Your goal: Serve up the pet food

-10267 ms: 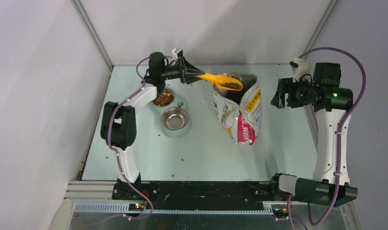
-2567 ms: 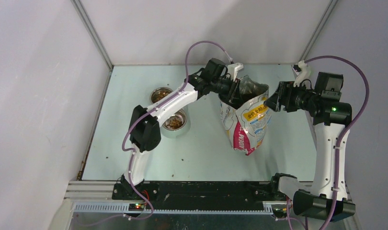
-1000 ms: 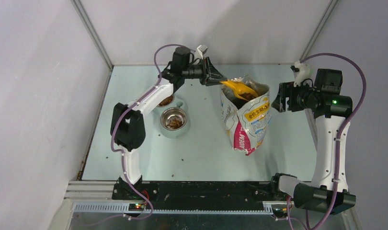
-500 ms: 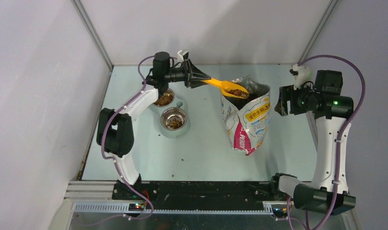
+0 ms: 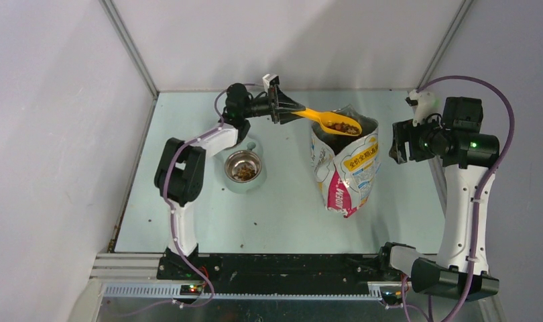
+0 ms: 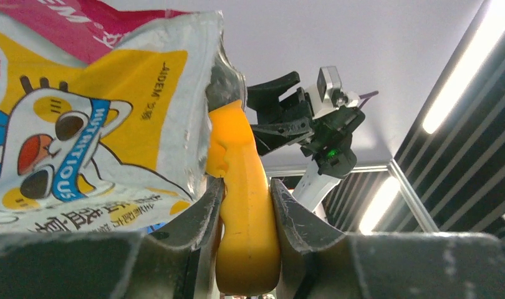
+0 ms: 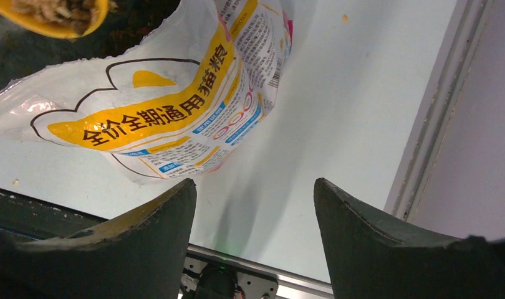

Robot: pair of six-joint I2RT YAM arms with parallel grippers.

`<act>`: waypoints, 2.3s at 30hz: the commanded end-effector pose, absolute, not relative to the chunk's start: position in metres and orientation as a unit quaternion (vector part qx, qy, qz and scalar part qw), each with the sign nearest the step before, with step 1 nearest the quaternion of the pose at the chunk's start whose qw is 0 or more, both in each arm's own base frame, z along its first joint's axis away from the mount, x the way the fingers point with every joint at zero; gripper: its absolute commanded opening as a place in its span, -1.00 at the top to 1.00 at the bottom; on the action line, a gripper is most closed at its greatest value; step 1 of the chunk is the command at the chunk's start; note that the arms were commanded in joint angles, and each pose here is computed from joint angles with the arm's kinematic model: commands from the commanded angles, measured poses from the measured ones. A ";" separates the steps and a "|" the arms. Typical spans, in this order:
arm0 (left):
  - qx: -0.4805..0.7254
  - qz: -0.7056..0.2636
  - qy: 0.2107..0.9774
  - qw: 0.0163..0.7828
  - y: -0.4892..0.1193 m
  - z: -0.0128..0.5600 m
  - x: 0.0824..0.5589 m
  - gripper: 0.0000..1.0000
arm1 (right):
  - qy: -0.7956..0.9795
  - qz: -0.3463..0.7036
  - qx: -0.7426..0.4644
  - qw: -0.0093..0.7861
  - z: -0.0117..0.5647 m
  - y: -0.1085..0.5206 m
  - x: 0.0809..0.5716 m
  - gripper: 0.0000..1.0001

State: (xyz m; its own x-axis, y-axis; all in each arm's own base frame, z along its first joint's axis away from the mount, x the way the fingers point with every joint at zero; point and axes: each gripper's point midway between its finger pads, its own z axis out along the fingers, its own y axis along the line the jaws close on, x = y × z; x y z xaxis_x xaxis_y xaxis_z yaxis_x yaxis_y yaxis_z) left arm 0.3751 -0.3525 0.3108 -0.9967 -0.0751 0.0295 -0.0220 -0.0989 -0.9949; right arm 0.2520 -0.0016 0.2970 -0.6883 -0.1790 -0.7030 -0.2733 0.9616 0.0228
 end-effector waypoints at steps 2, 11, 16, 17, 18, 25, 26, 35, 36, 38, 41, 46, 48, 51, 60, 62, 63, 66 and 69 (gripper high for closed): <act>0.010 -0.771 0.636 0.034 -0.352 0.336 0.373 1.00 | 0.910 0.061 -0.129 0.389 0.301 0.002 0.257 -0.44; -0.004 -0.758 0.649 0.061 -0.314 0.347 0.372 1.00 | 0.901 0.067 -0.141 0.404 0.294 0.006 0.264 -0.44; -0.024 -0.747 0.660 0.080 -0.283 0.346 0.371 1.00 | 0.899 0.074 -0.147 0.405 0.286 0.008 0.269 -0.44; -0.023 -0.746 0.661 0.085 -0.277 0.350 0.368 1.00 | 0.899 0.076 -0.148 0.405 0.285 0.008 0.270 -0.44; -0.036 -0.742 0.663 0.091 -0.266 0.346 0.373 1.00 | 0.898 0.080 -0.149 0.406 0.284 0.010 0.272 -0.44; -0.085 -0.716 0.678 0.143 -0.205 0.336 0.372 1.00 | 0.893 0.093 -0.156 0.412 0.278 0.013 0.282 -0.44; -0.095 -0.712 0.679 0.152 -0.193 0.335 0.369 1.00 | 0.891 0.094 -0.160 0.414 0.279 0.014 0.283 -0.44; -0.196 -0.661 0.686 0.234 -0.097 0.298 0.349 1.00 | 0.883 0.109 -0.171 0.423 0.277 0.019 0.288 -0.44; -0.200 -0.657 0.686 0.240 -0.092 0.297 0.343 1.00 | 0.883 0.111 -0.171 0.422 0.275 0.019 0.289 -0.44; -0.221 -0.643 0.689 0.248 -0.079 0.283 0.337 1.00 | 0.883 0.116 -0.171 0.422 0.274 0.021 0.291 -0.44; -0.258 -0.626 0.688 0.260 -0.061 0.265 0.327 1.00 | 0.881 0.118 -0.170 0.426 0.274 0.021 0.294 -0.44; -0.281 -0.607 0.693 0.268 -0.053 0.240 0.308 1.00 | 0.879 0.123 -0.167 0.430 0.277 0.022 0.295 -0.44; -0.300 -0.589 0.694 0.287 -0.044 0.231 0.306 1.00 | 0.878 0.126 -0.165 0.431 0.278 0.023 0.295 -0.45; -0.344 -0.561 0.690 0.301 -0.028 0.213 0.302 1.00 | 0.877 0.130 -0.164 0.432 0.279 0.025 0.294 -0.45; -0.373 -0.492 0.725 0.307 -0.015 0.174 0.291 1.00 | 0.877 0.134 -0.157 0.434 0.275 0.025 0.290 -0.45; -0.376 -0.473 0.739 0.298 -0.013 0.165 0.289 1.00 | 0.877 0.134 -0.155 0.436 0.276 0.026 0.288 -0.45; -0.368 -0.461 0.748 0.304 -0.011 0.162 0.289 1.00 | 0.876 0.133 -0.153 0.437 0.276 0.025 0.287 -0.45; -0.376 -0.416 0.769 0.309 -0.001 0.157 0.289 1.00 | 0.875 0.133 -0.151 0.440 0.277 0.025 0.288 -0.46; -0.351 -0.367 0.801 0.316 0.005 0.155 0.288 1.00 | 0.874 0.134 -0.151 0.442 0.278 0.025 0.289 -0.46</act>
State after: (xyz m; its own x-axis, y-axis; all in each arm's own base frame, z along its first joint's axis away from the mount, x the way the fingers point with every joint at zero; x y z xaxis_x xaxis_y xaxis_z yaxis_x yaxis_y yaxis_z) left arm 0.2865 -0.0100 0.1505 -0.5278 -0.8464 -0.0704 -0.3498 0.2922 -0.8901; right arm 0.2830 0.0237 0.2633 -0.6189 -0.1503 -0.7709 -0.3730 0.9200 0.1201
